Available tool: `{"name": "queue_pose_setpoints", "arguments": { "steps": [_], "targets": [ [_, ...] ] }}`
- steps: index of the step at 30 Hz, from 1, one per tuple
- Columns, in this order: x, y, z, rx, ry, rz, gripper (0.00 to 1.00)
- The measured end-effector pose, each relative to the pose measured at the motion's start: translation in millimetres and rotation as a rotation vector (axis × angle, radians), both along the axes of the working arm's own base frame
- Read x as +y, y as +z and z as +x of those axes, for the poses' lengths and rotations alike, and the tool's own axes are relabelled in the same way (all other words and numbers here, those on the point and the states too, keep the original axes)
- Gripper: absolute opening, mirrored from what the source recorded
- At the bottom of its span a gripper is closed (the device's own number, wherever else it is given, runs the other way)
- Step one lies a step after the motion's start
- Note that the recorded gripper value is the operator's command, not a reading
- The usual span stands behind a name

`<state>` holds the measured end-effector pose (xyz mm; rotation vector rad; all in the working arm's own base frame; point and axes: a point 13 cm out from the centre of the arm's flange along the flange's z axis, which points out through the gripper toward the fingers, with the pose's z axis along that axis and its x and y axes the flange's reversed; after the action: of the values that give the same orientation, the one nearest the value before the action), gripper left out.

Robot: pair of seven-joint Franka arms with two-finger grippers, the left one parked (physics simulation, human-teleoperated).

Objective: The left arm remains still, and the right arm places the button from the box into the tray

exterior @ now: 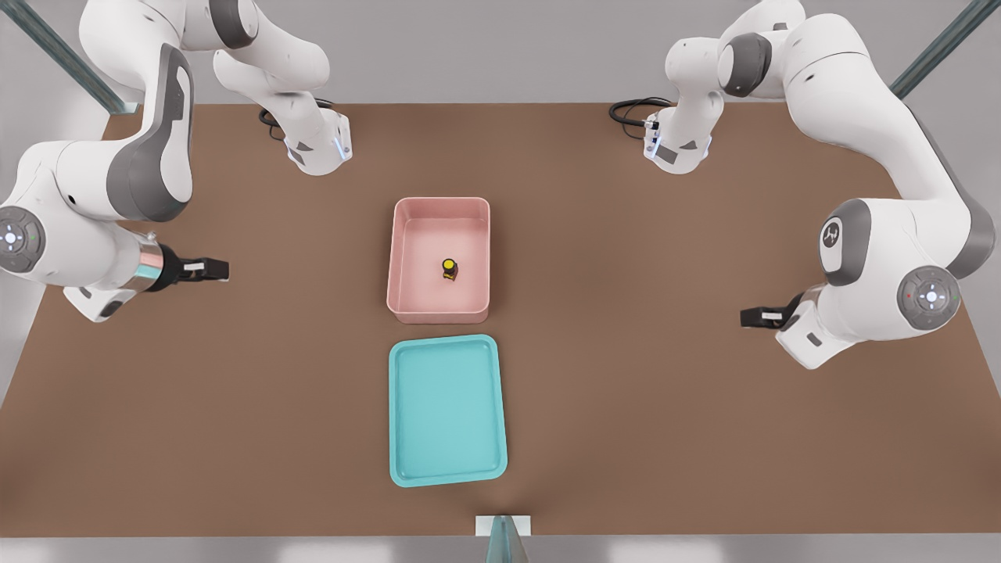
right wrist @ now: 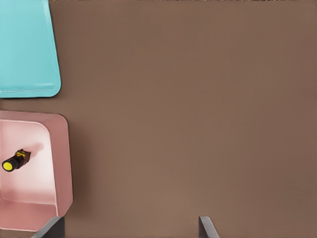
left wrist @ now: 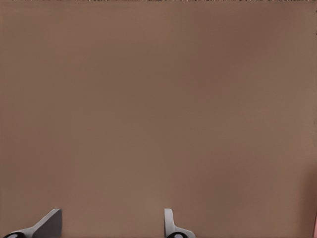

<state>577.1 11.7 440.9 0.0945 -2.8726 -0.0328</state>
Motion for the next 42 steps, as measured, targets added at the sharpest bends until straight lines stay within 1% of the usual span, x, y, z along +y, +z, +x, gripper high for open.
{"name": "queue_pose_setpoints", "arguments": {
  "steps": [3,4,5,6,7,8,9,11,13,14,15,16,18,19,23,27,32,36,42],
  "targets": [
    [9,3,3,-0.018,0.019,0.009,1.00],
    [46,7,2,-0.026,0.083,0.036,1.00],
    [113,16,-9,-0.037,0.194,0.072,1.00],
    [179,21,-30,-0.032,0.309,0.097,1.00],
    [234,18,-53,-0.013,0.405,0.108,1.00],
    [281,13,-76,0.001,0.480,0.112,1.00],
    [321,1,-98,0.016,0.532,0.112,1.00],
    [392,-46,-155,0.073,0.580,0.102,1.00],
    [429,-118,-239,0.123,0.600,0.030,1.00],
    [432,-153,-266,0.132,0.583,-0.006,1.00],
    [430,-179,-275,0.125,0.542,-0.026,1.00],
    [421,-199,-268,0.109,0.477,-0.039,1.00],
    [387,-227,-229,0.071,0.316,-0.053,1.00],
    [380,-237,-214,0.050,0.255,-0.050,1.00],
    [370,-267,-188,-0.021,0.119,-0.032,1.00],
    [370,-290,-180,-0.079,0.051,-0.010,1.00],
    [369,-323,-184,-0.127,0.008,0.006,1.00],
    [373,-329,-176,-0.174,-0.021,0.033,1.00],
    [368,-346,-181,-0.199,-0.044,0.042,1.00]
  ]
}}
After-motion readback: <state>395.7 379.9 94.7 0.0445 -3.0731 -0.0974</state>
